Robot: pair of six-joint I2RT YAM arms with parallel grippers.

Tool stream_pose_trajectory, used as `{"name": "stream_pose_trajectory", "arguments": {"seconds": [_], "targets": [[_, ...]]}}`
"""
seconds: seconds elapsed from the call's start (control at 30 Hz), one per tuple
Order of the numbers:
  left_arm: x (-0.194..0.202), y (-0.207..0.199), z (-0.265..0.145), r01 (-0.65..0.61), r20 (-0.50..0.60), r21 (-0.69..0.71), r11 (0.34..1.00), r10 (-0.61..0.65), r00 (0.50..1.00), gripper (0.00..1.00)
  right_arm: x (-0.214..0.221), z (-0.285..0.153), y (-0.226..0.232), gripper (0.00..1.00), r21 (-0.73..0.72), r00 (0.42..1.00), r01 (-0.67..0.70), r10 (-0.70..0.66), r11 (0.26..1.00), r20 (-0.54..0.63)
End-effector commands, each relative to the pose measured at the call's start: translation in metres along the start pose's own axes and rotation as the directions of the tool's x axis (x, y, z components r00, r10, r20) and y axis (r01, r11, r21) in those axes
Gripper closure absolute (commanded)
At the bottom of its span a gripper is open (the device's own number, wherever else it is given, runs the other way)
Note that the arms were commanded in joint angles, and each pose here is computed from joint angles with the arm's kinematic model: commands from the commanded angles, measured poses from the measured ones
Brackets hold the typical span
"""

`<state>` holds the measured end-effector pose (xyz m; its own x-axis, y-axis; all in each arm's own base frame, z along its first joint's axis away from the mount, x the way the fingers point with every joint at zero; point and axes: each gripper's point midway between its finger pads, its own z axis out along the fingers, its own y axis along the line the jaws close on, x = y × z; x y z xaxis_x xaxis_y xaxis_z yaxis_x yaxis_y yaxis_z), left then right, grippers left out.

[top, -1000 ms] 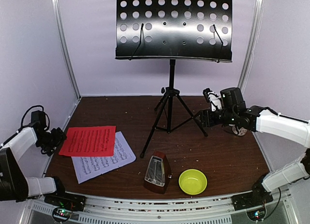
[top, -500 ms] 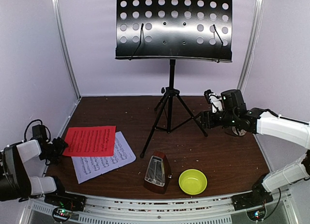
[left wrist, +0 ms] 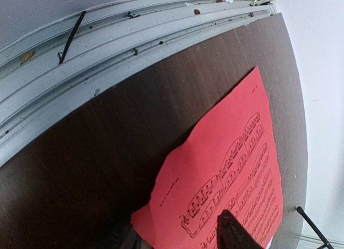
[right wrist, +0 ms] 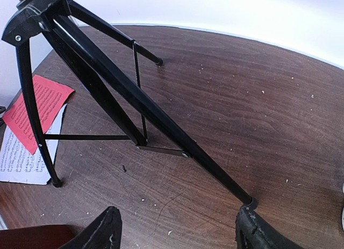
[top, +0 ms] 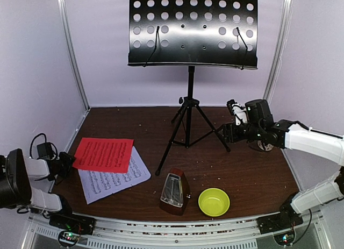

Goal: Set up the instrument practice props

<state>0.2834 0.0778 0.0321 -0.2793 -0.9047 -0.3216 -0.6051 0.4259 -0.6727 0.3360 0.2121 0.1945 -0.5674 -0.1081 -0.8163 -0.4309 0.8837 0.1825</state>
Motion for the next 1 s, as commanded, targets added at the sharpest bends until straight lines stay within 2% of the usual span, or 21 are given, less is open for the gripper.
{"name": "stream_pose_trajectory", "arguments": {"seconds": [0.0, 0.1, 0.23, 0.4, 0.53, 0.63, 0.73, 0.87, 0.9, 0.93, 0.97], "targets": [[0.005, 0.007, 0.007, 0.028, -0.019, -0.006, 1.0, -0.028, 0.999, 0.55, -0.015, -0.005, 0.001, 0.27, 0.014, 0.999, 0.019, -0.019, 1.0, 0.028], [-0.003, -0.004, 0.013, 0.001, -0.028, 0.018, 1.0, -0.001, 1.0, 0.72, -0.016, -0.004, 0.002, 0.28, 0.014, 0.999, 0.023, -0.023, 1.0, 0.028], [-0.013, -0.017, 0.016, -0.059, -0.034, 0.032, 0.998, 0.06, 0.998, 0.82, -0.02, -0.004, 0.003, 0.28, 0.011, 0.999, 0.026, -0.026, 1.0, 0.032], [-0.028, -0.036, 0.011, -0.162, -0.03, 0.037, 0.986, 0.163, 0.986, 1.0, -0.027, -0.006, 0.005, 0.28, 0.006, 0.998, 0.027, -0.027, 1.0, 0.048], [-0.031, -0.068, 0.006, -0.293, -0.053, 0.111, 0.949, 0.301, 0.952, 1.0, -0.034, -0.009, 0.008, 0.28, -0.006, 0.998, 0.026, -0.025, 1.0, 0.064], [-0.031, -0.111, -0.006, -0.438, -0.036, 0.217, 0.872, 0.456, 0.889, 1.0, -0.041, -0.013, 0.013, 0.28, -0.031, 0.996, 0.028, -0.025, 0.999, 0.085], [-0.026, -0.152, -0.024, -0.592, -0.01, 0.263, 0.762, 0.615, 0.788, 1.0, -0.05, -0.019, 0.023, 0.27, -0.08, 0.994, 0.035, -0.026, 0.996, 0.11], [-0.008, -0.201, -0.05, -0.707, 0.023, 0.351, 0.614, 0.749, 0.662, 1.0, -0.064, -0.028, 0.04, 0.24, -0.173, 0.987, 0.037, -0.01, 0.984, 0.159], [-0.004, -0.213, -0.059, -0.724, 0.044, 0.38, 0.575, 0.771, 0.635, 1.0, -0.068, -0.032, 0.047, 0.22, -0.206, 0.985, 0.041, -0.005, 0.978, 0.174], [0.003, -0.226, -0.07, -0.736, 0.068, 0.426, 0.527, 0.792, 0.606, 1.0, -0.071, -0.036, 0.053, 0.14, -0.235, 0.982, 0.047, -0.002, 0.971, 0.19], [0.008, -0.237, -0.08, -0.742, 0.095, 0.465, 0.484, 0.806, 0.585, 1.0, -0.075, -0.039, 0.058, 0.1, -0.26, 0.979, 0.053, 0.001, 0.964, 0.206]]}}
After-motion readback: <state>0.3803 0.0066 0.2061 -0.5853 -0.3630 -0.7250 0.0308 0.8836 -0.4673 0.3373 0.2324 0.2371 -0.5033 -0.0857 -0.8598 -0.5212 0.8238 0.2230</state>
